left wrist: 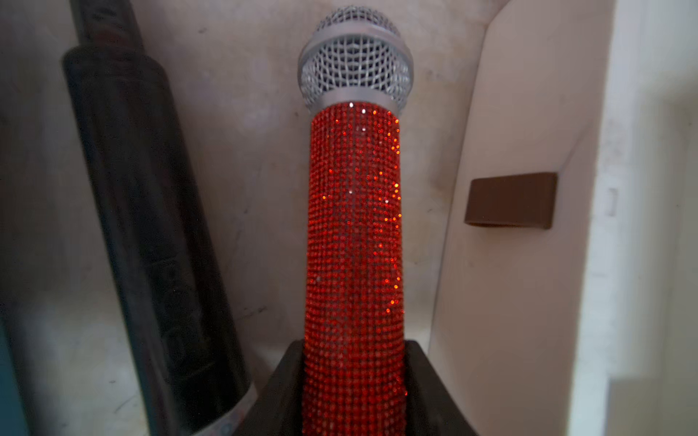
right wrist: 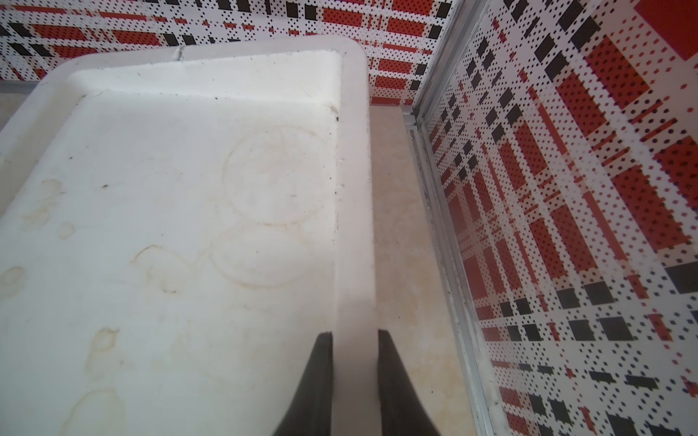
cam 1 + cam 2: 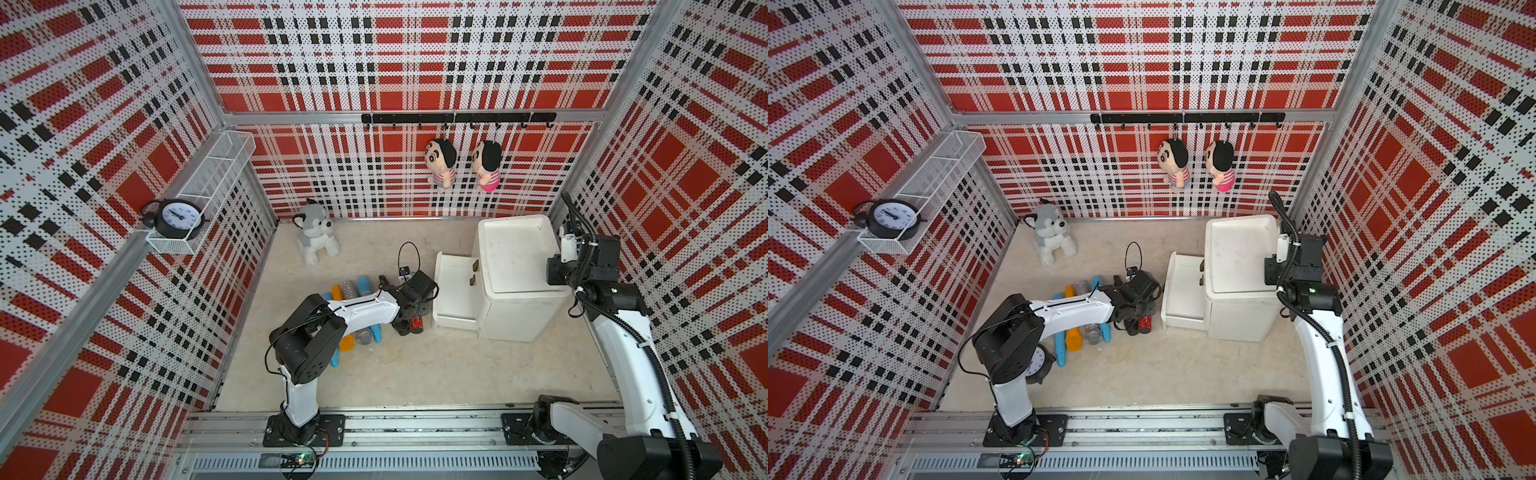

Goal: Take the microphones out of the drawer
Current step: Place the microphone at the center of the board.

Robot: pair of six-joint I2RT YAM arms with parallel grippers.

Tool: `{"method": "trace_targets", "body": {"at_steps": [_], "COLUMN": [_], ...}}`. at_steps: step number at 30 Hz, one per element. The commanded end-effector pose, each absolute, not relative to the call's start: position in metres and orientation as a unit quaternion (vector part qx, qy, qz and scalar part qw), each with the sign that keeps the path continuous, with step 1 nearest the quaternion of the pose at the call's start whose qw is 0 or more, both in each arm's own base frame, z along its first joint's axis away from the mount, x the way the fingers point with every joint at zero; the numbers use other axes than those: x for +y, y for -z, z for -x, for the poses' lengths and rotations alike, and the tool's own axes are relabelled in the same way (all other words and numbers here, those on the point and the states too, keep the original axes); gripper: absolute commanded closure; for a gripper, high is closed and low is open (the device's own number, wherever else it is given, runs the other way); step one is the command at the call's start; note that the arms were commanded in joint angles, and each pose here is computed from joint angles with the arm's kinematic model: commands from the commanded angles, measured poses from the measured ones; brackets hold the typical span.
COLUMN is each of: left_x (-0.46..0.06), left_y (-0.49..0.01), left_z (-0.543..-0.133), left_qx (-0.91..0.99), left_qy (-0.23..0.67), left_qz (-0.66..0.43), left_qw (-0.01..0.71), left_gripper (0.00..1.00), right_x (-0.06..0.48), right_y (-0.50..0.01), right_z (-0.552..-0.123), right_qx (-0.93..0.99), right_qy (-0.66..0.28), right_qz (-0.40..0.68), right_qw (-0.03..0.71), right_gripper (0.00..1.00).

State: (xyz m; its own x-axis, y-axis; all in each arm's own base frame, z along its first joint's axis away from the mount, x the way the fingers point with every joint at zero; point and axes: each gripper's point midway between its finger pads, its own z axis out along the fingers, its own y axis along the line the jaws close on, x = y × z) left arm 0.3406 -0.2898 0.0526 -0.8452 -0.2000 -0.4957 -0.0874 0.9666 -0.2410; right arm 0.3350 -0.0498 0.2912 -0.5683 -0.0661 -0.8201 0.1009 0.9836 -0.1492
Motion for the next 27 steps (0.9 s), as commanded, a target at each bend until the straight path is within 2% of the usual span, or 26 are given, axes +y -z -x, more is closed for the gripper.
{"method": "trace_targets", "body": {"at_steps": [1,25,27], "left_x": [-0.270,-0.243,-0.243], "left_y": [-0.038,-0.031,-0.032], "left_z": [-0.336,-0.327,-0.327], "left_qx": [0.957,0.956,0.956], "left_qy": [0.056,-0.014,-0.015], "left_qz": [0.080,0.083,0.083], "left_qw": [0.273,0.280,0.280], "left_gripper": [1.00,1.00,0.93], "right_x": [-0.056,-0.050,-0.051], "right_y": [-0.379,-0.382,-0.383], "right_z": [-0.342,-0.343,-0.343], "right_qx": [0.791,0.788,0.788], "right_qy": [0.128,0.115,0.115], "right_qz": [-0.002,0.007,0.007], "right_qw": [0.599,0.604,0.605], "right_gripper": [1.00,1.00,1.00]}}
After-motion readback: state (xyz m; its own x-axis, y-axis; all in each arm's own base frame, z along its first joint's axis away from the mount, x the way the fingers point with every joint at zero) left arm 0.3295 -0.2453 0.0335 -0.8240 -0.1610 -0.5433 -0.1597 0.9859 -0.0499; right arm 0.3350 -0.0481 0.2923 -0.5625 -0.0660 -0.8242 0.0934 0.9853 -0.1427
